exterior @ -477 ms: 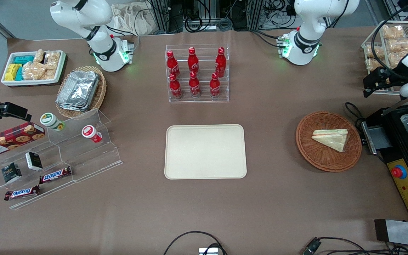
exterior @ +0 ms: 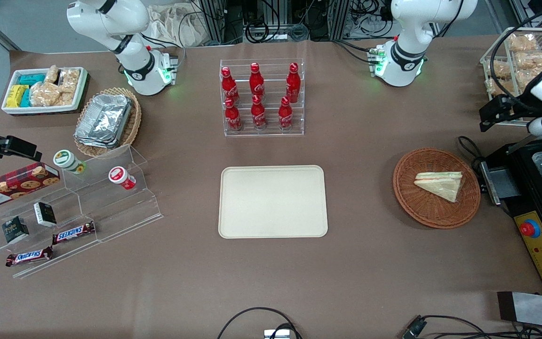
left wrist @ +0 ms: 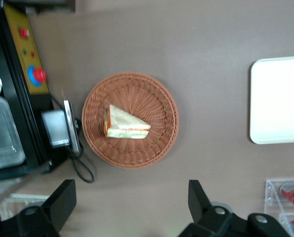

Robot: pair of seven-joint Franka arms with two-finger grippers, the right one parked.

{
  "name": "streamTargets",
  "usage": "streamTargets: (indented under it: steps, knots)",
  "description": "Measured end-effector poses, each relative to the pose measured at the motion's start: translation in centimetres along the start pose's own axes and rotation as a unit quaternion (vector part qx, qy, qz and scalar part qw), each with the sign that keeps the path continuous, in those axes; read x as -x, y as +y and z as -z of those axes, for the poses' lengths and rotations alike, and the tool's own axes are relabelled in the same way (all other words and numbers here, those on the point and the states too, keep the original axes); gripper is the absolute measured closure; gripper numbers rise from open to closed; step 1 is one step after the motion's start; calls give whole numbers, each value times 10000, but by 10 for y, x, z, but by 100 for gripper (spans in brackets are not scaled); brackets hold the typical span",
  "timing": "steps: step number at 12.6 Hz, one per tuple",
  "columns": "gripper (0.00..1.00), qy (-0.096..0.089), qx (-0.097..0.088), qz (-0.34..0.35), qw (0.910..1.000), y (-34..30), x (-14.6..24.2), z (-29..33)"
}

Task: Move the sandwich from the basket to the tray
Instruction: 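Move the left gripper over the wrapped sandwich in the wicker basket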

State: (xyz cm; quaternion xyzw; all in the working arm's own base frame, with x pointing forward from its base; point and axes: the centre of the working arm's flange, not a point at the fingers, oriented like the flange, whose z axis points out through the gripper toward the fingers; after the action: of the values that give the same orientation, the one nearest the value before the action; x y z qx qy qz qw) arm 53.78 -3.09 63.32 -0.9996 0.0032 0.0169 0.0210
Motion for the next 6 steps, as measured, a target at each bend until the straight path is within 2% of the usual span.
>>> streamTargets:
  steps: [2, 6]
  knots:
    - [0, -218, -18, 252, 9994, 0, -5, -29]
    - [0, -228, -16, 841, 9962, -16, -16, -83]
